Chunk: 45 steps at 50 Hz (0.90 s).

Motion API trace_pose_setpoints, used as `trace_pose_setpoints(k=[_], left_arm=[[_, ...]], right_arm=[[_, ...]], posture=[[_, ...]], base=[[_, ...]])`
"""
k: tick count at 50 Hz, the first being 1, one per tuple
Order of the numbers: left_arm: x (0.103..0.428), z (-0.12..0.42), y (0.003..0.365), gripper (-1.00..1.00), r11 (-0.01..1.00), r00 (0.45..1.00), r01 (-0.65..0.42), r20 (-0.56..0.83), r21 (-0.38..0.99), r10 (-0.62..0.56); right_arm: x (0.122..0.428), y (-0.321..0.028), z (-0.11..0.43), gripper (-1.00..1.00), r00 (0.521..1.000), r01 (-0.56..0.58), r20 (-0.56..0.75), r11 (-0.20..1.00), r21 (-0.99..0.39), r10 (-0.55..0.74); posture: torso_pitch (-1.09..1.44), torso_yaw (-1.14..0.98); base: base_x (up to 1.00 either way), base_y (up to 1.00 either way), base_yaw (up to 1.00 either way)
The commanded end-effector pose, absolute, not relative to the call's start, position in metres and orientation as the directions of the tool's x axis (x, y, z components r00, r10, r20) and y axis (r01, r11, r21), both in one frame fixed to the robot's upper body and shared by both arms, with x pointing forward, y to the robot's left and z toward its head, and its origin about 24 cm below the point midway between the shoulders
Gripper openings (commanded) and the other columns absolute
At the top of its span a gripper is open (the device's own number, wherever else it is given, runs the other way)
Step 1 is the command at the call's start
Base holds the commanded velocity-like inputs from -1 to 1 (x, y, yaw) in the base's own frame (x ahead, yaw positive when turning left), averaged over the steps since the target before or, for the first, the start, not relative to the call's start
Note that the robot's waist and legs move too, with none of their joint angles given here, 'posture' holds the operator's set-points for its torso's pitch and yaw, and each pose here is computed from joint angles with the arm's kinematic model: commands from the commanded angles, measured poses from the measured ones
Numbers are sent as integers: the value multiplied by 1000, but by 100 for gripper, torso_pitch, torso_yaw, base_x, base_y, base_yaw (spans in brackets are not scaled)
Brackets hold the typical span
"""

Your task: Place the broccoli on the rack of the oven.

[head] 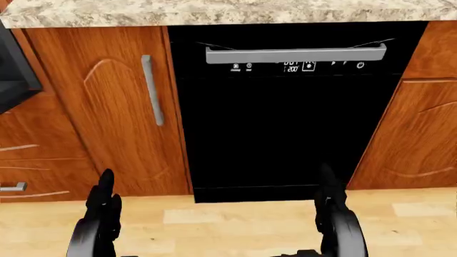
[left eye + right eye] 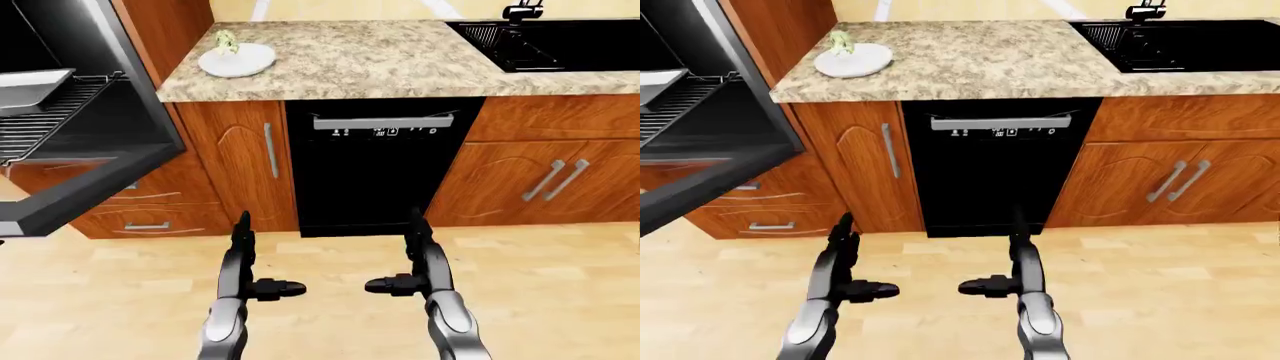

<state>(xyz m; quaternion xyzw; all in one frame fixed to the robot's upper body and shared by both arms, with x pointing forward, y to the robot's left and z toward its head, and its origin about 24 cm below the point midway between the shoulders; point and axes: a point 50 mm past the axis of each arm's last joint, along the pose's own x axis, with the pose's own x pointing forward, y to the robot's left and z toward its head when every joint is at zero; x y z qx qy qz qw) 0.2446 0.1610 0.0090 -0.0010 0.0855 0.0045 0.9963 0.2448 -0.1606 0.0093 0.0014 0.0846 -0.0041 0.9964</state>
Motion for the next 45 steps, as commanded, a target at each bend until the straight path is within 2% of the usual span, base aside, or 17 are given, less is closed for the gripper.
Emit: trace_pose_setpoints(k=[1,11,22,40,45], left_arm=[[255,53,161,100,1000,1000,-12,10,3,12],[273,83,159,100,1000,999,2,48,21,-3],[288,133,154,100,998,993,26,116,49,-31],[339,221,147,100,992,970,59,230,111,-83],[352,243,146,100,993,962,66,256,99,-90]], right_arm=[[254,-157,51,100,1000,-12,7,999,-47,13],[274,-155,87,100,997,-41,60,996,-84,46],[284,-149,152,100,986,-63,147,990,-124,81],[324,-148,234,100,963,-62,244,977,-202,111],[334,-151,249,100,956,-58,274,982,-180,107]], posture=[[0,0],[0,0],[0,0],[0,0],[0,0]], base=[[0,0,0],[0,0,0],[0,0,0],[0,0,0],[0,0,0]])
